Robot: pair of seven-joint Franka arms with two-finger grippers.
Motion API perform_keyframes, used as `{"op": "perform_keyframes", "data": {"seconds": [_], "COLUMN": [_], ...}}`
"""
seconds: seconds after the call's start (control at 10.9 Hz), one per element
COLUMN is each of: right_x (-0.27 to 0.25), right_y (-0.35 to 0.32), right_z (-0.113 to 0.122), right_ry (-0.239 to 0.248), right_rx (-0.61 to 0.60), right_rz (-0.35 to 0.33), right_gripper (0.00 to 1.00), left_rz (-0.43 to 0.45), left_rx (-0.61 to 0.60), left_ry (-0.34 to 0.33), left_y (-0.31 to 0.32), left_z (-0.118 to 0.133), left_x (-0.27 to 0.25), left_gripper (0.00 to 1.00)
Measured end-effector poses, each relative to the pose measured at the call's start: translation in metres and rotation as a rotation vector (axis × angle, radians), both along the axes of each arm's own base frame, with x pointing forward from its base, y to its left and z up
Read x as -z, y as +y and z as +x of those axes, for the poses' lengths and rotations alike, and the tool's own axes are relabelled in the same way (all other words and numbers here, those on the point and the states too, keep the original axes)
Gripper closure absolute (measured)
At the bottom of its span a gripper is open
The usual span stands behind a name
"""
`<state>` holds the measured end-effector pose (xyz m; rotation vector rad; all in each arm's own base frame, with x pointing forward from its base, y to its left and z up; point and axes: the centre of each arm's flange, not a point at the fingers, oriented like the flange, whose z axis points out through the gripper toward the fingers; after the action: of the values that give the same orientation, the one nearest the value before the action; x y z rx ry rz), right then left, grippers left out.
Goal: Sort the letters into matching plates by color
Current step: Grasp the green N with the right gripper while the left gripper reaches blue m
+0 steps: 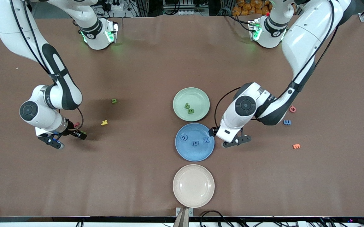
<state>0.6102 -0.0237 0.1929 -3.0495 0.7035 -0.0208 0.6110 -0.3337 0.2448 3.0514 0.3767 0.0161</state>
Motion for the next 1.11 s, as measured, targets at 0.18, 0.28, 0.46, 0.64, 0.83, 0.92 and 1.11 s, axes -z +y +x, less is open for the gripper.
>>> {"op": "perform_keyframes", "data": {"seconds": [0.18, 0.28, 0.46, 0.64, 0.83, 0.92, 1.11], "right_x": [0.004, 0.006, 0.015, 0.019, 0.019, 0.018, 0.017], "right_y": [0.000, 0.000, 0.001, 0.001, 0.000, 0.000, -0.001], "right_z": [-0.001, -0.002, -0.004, -0.005, -0.005, -0.005, -0.005], "right_ry": [-0.006, -0.017, -0.016, -0.014, -0.014, -0.015, -0.016], "right_rx": [-0.001, -0.001, -0.016, -0.035, -0.039, -0.042, -0.044], "right_rz": [-0.001, -0.002, -0.003, -0.005, -0.007, -0.009, -0.011], "right_gripper": [0.26, 0.30, 0.33, 0.41, 0.51, 0.55, 0.68], "left_rz": [0.018, 0.027, 0.045, 0.072, 0.099, 0.110, 0.129], "left_rx": [0.031, 0.037, 0.065, 0.123, 0.172, 0.184, 0.231], "left_ry": [0.007, 0.011, 0.016, 0.025, 0.042, 0.054, 0.073], "left_y": [0.021, 0.030, 0.051, 0.082, 0.117, 0.129, 0.157], "left_z": [0.000, -0.001, -0.002, -0.005, -0.010, -0.016, -0.022], "left_x": [0.001, 0.001, 0.001, -0.001, 0.000, 0.002, 0.004], "left_gripper": [0.00, 0.00, 0.00, 0.00, 0.00, 0.00, 0.00]}}
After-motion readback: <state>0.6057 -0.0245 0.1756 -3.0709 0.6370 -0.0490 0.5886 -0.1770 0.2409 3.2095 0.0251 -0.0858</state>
